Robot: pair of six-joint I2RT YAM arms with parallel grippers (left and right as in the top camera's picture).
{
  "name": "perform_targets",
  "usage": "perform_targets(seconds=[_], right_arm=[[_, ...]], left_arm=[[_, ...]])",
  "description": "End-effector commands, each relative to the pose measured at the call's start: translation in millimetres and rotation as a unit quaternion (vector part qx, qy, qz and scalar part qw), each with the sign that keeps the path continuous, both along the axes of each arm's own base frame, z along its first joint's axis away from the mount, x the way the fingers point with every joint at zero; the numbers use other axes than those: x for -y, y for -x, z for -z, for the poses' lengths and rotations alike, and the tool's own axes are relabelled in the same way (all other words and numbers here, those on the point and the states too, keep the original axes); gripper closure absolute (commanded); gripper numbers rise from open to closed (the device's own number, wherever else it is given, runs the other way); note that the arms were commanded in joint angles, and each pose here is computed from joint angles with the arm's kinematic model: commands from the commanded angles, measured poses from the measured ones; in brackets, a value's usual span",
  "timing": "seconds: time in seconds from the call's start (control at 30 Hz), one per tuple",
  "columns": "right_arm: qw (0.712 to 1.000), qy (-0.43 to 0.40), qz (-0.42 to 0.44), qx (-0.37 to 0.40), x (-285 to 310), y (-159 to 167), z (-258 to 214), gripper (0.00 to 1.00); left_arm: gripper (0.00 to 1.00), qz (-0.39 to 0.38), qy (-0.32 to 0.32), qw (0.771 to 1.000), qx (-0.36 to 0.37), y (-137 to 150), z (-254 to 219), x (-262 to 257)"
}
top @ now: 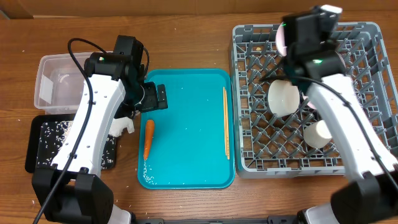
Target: Sort waste into correct bins and load items into the dishwasher
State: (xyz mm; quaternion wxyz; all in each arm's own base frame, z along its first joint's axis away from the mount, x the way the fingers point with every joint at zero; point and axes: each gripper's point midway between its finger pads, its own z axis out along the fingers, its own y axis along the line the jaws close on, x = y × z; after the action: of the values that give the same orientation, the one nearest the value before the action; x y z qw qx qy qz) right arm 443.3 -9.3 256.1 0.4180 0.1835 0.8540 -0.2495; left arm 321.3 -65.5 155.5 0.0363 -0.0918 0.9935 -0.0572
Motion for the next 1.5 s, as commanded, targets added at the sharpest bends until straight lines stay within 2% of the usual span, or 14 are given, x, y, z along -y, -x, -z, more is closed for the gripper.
perform_targets(seconds=[0.0,0.17,0.33,0.57,0.93,1.13,1.37,1.47], right_arm=[[0.997,0.072,0.011,-0.037,-1,-5,25,0.96],[0.992,0.1,-0.003,-0.072,-10,-17,54,0.96],[0.988,0.136,0.024,-0.075,2,-16,53,0.96],[0.99,0.112,0.004,-0.09,-3,-18,65,0.96],[0.978,0.144,-0.011,-0.151,-5,-23,105,0.96],[0.977,0.163,0.002,-0.137,-4,-23,92,0.96],[0.973,0.209,0.041,-0.093,13,-28,42,0.96],[0.969,0.226,0.031,-0.096,12,-33,36,0.96]], left_arm=[[0.0,-0.002,0.004,1.0,-0.003,1,1,1],[0.0,-0.002,0.004,1.0,-0.003,1,1,1],[0.0,-0.002,0.004,1.0,-0.003,1,1,1],[0.0,-0.002,0.004,1.0,-0.003,1,1,1],[0.0,-0.002,0.004,1.0,-0.003,1,1,1],[0.0,-0.002,0.004,1.0,-0.003,1,1,1],[0.0,-0.002,0.004,1.0,-0.003,1,1,1],[0.0,-0.002,0.004,1.0,-0.003,1,1,1]])
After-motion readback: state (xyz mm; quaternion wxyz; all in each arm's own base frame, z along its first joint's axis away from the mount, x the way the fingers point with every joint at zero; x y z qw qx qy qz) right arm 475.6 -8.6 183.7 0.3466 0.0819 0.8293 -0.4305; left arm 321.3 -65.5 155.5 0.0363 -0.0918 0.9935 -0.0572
